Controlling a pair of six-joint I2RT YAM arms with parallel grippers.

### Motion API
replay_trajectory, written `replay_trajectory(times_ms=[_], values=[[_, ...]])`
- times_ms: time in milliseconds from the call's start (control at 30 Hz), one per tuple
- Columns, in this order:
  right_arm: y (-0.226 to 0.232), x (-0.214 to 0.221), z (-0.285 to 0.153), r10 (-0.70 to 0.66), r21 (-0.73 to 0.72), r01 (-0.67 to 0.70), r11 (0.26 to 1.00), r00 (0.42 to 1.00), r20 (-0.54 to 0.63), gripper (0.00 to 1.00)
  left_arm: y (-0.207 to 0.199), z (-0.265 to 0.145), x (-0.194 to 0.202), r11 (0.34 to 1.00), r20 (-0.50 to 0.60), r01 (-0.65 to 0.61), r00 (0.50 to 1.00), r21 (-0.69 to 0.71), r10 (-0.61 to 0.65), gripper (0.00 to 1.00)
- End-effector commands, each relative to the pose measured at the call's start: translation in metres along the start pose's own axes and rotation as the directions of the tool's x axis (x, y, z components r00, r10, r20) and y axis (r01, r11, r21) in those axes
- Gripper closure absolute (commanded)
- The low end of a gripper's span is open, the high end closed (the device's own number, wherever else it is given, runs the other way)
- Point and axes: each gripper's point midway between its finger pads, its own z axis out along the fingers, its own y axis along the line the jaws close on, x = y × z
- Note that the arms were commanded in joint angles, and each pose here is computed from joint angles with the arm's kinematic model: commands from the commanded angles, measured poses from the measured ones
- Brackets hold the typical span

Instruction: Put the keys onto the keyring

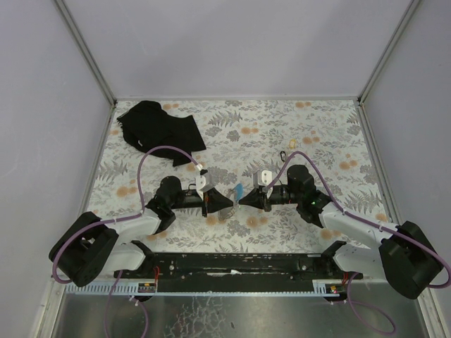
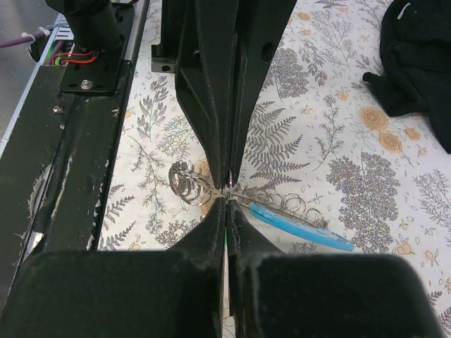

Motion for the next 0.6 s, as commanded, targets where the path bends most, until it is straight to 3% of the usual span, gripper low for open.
replay_trajectory(times_ms=[0,567], values=[[-0.0016,-0.0123,0.0034,-0.036,0.002,0.036,0.999,0.999,0.036,1.00,0.0014,0.0030,-0.0172,0.998,0.056,-0.057,0.997,0.005,0.056,1.00],[-0.0040,-0.0106,0.0055,-0.029,0.013,0.029,0.999,0.999,0.028,1.00,-0.0017,0.0036,-0.0198,0.998,0.070,-0.062,0.996,0.021,0.060,1.00]])
